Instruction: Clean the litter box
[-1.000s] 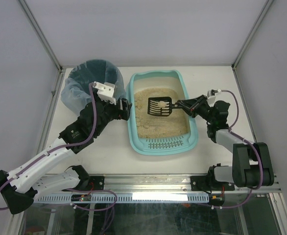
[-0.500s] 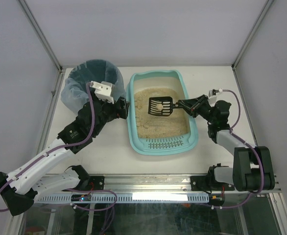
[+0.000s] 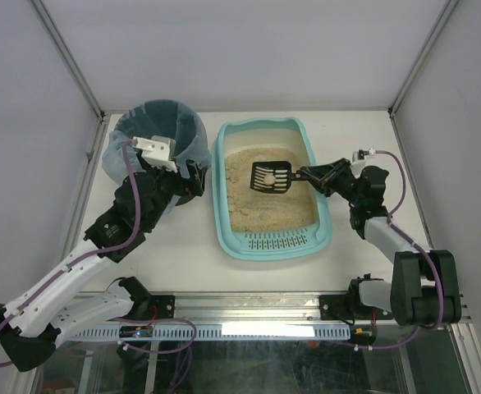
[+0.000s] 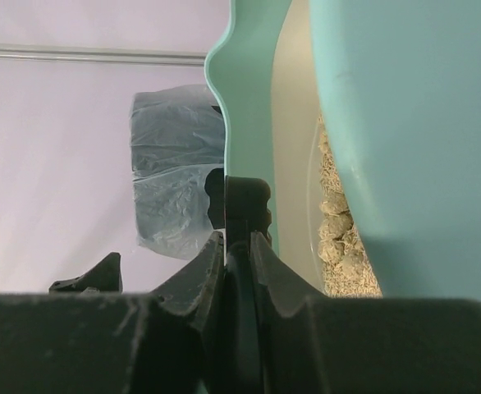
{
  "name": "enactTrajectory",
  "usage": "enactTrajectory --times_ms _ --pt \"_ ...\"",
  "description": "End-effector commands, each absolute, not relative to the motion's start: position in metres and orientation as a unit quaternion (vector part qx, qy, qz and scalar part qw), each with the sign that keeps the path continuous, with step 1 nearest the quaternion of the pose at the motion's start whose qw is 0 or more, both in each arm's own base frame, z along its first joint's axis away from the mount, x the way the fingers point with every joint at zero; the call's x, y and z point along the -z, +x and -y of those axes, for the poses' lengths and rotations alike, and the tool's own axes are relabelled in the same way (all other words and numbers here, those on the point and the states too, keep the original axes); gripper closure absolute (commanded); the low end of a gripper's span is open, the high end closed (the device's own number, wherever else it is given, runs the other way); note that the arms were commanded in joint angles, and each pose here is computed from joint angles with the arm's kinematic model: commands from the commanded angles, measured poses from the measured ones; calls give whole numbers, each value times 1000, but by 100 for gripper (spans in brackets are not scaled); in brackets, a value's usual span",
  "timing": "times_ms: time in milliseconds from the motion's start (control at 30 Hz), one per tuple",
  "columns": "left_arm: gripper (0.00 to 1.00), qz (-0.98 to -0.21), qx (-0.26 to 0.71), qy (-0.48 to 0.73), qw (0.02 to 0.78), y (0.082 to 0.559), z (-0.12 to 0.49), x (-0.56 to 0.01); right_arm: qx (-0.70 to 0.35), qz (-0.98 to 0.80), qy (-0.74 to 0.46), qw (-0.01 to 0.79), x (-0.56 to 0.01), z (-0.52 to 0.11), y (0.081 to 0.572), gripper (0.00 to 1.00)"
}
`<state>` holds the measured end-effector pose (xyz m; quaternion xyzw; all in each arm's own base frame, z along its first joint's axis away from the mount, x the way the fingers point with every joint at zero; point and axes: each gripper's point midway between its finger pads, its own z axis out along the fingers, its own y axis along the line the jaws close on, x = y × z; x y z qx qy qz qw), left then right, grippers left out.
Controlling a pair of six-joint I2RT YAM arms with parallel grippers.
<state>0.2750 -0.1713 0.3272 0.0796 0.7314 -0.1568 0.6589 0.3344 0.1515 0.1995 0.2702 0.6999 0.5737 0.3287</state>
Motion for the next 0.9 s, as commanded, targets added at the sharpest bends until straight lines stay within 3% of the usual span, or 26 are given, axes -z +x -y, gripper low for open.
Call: enactTrajectory --times_ms 0,333,867 --pt "13 -698 172 38 694 277 154 -357 -577 -689 245 364 -244 -155 339 100" --pt "12 -664 164 -37 728 269 109 -376 -569 -677 220 410 -326 -177 357 100" --pt "11 -626 113 -156 756 248 46 -383 -570 -685 75 448 -419 -333 421 100"
